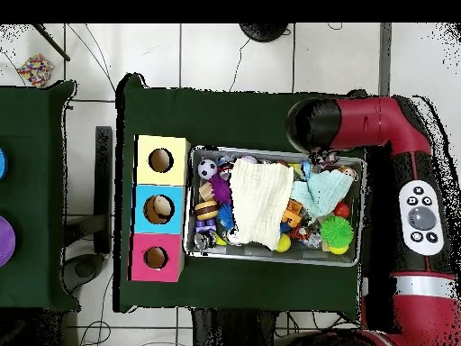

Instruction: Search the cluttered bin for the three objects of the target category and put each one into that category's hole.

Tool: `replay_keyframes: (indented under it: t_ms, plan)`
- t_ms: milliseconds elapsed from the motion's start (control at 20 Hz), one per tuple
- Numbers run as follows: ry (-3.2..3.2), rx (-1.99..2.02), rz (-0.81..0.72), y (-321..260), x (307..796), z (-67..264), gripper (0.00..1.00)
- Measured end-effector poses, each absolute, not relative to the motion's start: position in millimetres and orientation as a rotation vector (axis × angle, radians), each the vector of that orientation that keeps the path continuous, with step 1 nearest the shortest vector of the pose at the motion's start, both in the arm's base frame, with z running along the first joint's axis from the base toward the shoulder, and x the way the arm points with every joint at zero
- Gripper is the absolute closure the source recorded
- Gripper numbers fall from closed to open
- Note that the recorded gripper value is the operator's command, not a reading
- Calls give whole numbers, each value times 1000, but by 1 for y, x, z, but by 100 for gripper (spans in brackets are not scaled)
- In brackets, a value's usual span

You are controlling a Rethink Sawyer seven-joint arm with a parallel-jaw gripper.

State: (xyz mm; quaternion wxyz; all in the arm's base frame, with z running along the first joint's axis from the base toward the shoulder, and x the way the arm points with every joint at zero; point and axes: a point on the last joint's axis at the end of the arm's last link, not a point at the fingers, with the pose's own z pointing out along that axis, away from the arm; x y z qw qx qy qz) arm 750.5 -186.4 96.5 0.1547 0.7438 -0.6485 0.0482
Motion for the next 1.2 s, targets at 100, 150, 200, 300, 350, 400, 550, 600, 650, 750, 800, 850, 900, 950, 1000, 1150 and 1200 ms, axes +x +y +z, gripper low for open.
replay_keyframes:
  t_ms: [100,150,200,300,350,400,550,600,650,750,800,850,900,950,1000,1150,1200]
  plan:
    - [-1860,2125,114,-192,740,99,0]
    - [-1861,2121,102,-196,734,100,0]
    - [-1863,2115,93,-200,729,101,0]
    - [-1865,2106,82,-207,720,104,0]
    - [-1866,2102,77,-211,716,105,0]
    - [-1867,2098,73,-215,712,106,0]
    - [-1880,2085,68,-229,700,109,0]
    - [-1890,2082,63,-235,695,108,0]
    - [-1894,2083,62,-237,693,108,0]
    - [-1922,2086,53,-246,686,103,0]
    - [-1928,2087,52,-247,684,101,0]
    - [-1937,2089,49,-249,682,99,0]
    - [-1954,2095,40,-252,678,96,0]
    - [-1972,2100,25,-252,674,93,0]
    - [-1981,2102,16,-252,672,92,0]
    - [-2047,2119,-51,-247,666,87,0]
    - [-2063,2123,-72,-244,664,87,0]
